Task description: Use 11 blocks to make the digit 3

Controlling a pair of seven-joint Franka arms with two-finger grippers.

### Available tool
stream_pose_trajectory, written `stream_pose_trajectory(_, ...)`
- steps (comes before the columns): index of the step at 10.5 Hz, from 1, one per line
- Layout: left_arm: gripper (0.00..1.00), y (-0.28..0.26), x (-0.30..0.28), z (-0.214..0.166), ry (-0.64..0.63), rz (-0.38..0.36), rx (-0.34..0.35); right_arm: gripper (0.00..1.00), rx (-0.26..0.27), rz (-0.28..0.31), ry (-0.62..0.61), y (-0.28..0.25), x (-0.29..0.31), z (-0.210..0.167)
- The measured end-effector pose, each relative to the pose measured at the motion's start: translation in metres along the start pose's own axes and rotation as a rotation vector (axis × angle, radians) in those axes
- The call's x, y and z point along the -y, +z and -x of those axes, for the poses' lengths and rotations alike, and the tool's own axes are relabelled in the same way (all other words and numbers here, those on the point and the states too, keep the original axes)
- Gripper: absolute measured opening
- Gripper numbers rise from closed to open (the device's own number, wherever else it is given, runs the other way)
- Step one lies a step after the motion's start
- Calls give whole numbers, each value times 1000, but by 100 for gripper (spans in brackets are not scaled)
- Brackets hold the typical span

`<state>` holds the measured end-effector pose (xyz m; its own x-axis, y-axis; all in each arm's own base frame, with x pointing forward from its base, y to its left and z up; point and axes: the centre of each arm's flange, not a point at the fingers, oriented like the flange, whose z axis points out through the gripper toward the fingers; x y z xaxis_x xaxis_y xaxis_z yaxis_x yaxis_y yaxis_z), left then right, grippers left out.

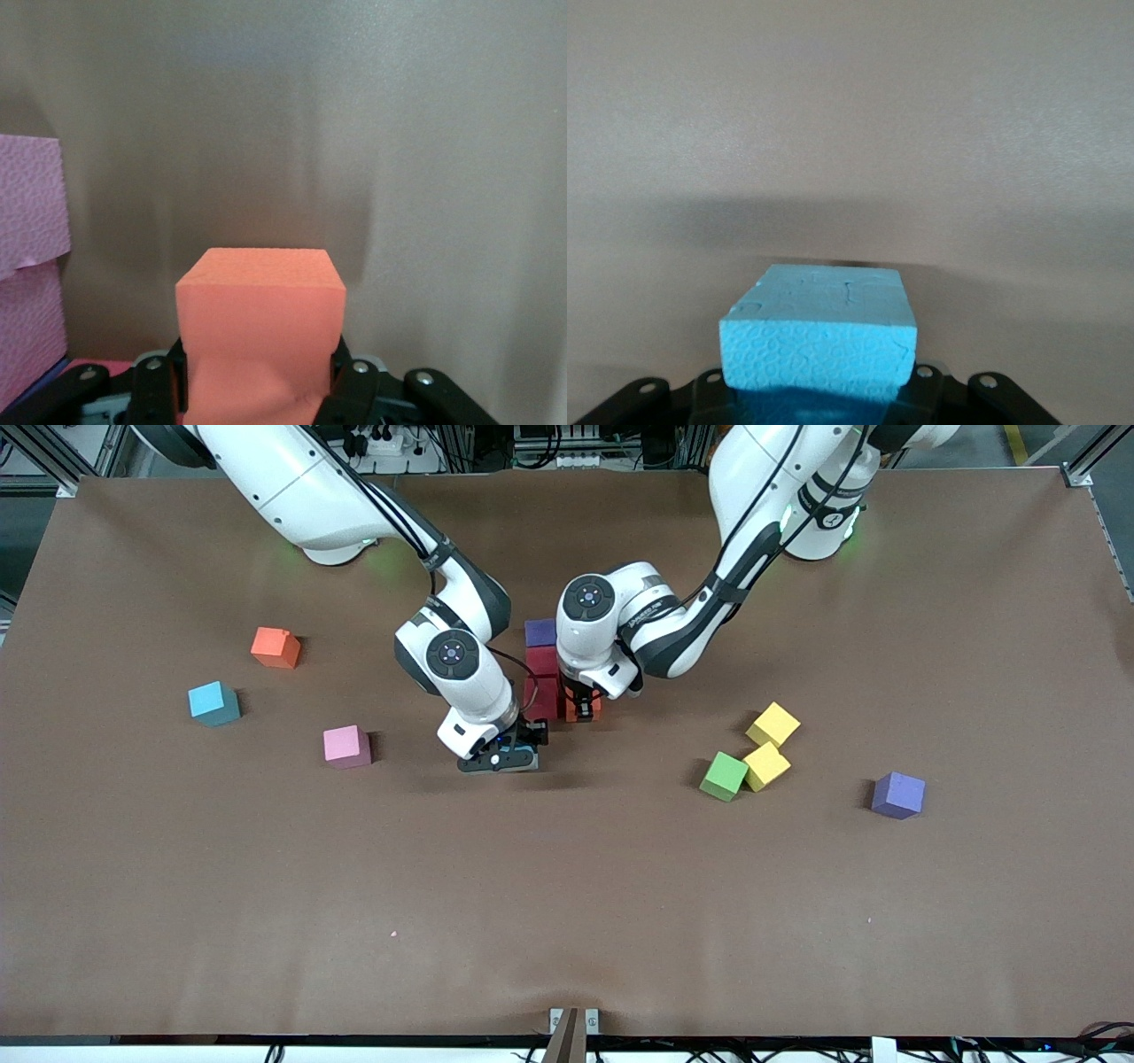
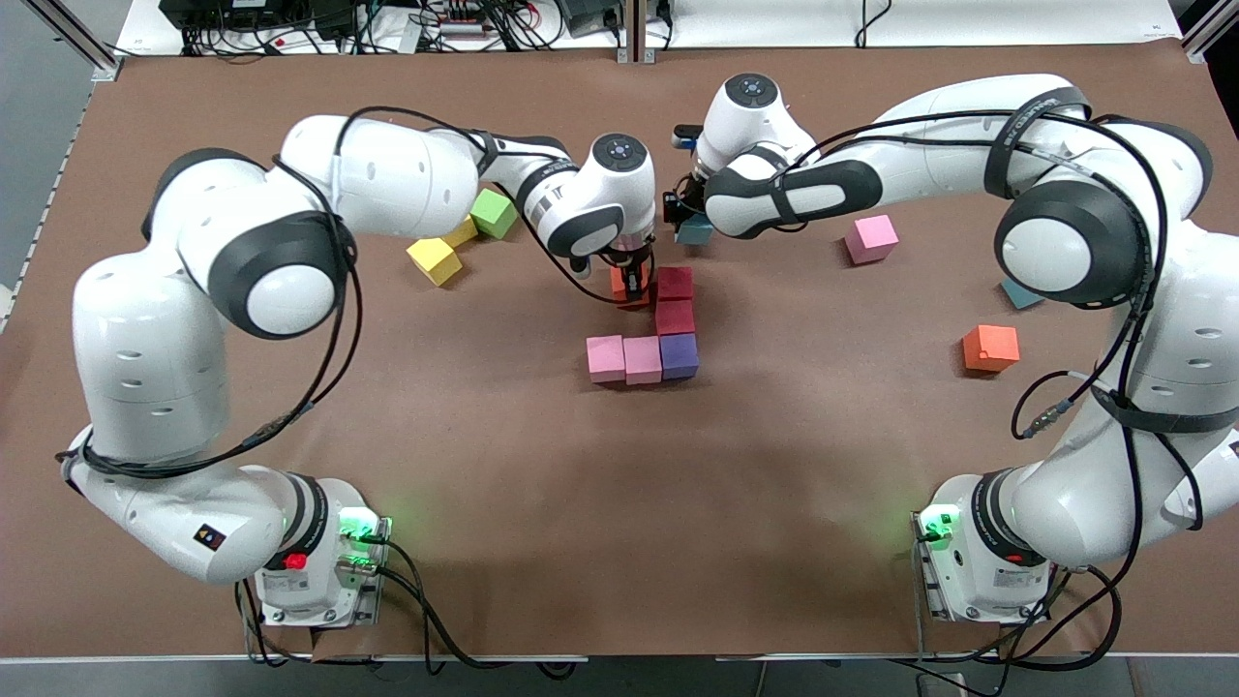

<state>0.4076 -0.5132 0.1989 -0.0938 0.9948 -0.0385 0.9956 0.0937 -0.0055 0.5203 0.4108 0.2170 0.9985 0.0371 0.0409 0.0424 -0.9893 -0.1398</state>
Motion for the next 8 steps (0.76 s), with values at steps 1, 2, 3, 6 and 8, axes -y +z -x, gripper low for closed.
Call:
stream_pose_trajectory(1, 56, 0, 1, 4, 1, 7, -4, 56, 0, 0, 21, 2, 0, -1)
stream_pose_trajectory(2, 56, 0, 0, 6, 2, 12, -3, 56, 0, 3, 44, 3, -1, -3)
stream_pose_trajectory(3, 56, 0, -1, 6, 1, 12, -2, 56, 4, 10, 72, 7, -5, -4)
stream_pose_trajectory(6, 56, 0, -2, 7, -1, 13, -1, 56, 15, 31, 127, 21, -5, 1)
stream_pose_trajectory(8, 56, 0, -1, 8, 0, 13, 0, 56, 7, 28, 130, 19, 0, 0)
